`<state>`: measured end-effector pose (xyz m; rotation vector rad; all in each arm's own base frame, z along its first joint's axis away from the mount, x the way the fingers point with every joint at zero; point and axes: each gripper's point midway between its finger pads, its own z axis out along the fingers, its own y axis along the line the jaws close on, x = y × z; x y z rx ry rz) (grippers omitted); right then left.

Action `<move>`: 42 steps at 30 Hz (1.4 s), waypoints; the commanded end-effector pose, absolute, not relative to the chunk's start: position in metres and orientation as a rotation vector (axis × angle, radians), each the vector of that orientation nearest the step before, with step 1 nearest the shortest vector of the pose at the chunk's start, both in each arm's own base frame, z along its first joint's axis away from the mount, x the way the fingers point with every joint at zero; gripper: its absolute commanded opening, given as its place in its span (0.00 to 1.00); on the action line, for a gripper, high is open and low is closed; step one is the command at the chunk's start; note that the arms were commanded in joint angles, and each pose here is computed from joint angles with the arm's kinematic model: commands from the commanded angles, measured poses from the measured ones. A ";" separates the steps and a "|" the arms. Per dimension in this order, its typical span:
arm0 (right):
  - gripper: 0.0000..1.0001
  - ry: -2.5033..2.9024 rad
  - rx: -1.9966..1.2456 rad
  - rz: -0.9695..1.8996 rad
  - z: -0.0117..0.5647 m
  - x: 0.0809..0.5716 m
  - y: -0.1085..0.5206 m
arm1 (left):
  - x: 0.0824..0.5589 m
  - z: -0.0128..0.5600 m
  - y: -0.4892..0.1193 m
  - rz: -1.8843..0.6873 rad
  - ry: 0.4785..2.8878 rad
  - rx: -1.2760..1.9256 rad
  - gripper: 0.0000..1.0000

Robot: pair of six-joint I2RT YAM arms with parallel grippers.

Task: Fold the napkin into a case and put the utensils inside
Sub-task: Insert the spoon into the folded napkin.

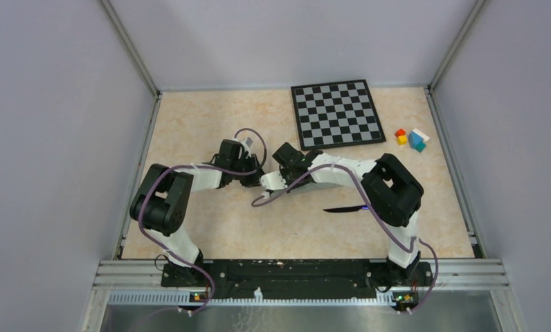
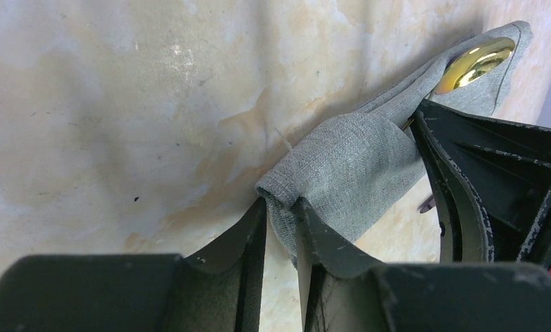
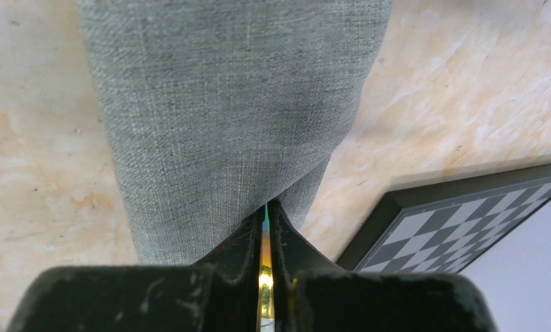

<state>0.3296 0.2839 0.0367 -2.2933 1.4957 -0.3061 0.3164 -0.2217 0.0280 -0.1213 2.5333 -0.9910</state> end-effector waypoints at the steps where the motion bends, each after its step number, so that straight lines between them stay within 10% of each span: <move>1: 0.00 1.534 -2.202 -0.285 0.045 0.335 0.304 | 0.314 0.010 -0.215 -0.909 2.577 -0.117 0.28; 18: 0.07 1.618 -2.128 -0.305 0.050 0.338 0.301 | 0.312 0.014 -0.217 -0.920 2.567 -0.110 0.29; 27: 0.46 1.564 -2.009 -0.332 0.099 0.333 0.294 | 0.316 0.031 -0.219 -0.935 2.529 -0.072 0.36; 30: 0.80 1.599 -1.936 -0.379 0.129 0.327 0.281 | 0.317 0.042 -0.222 -0.963 2.507 -0.064 0.39; 42: 0.87 2.061 -0.363 -0.061 0.200 0.276 0.162 | 0.308 0.108 -0.216 -0.970 2.390 -0.039 0.65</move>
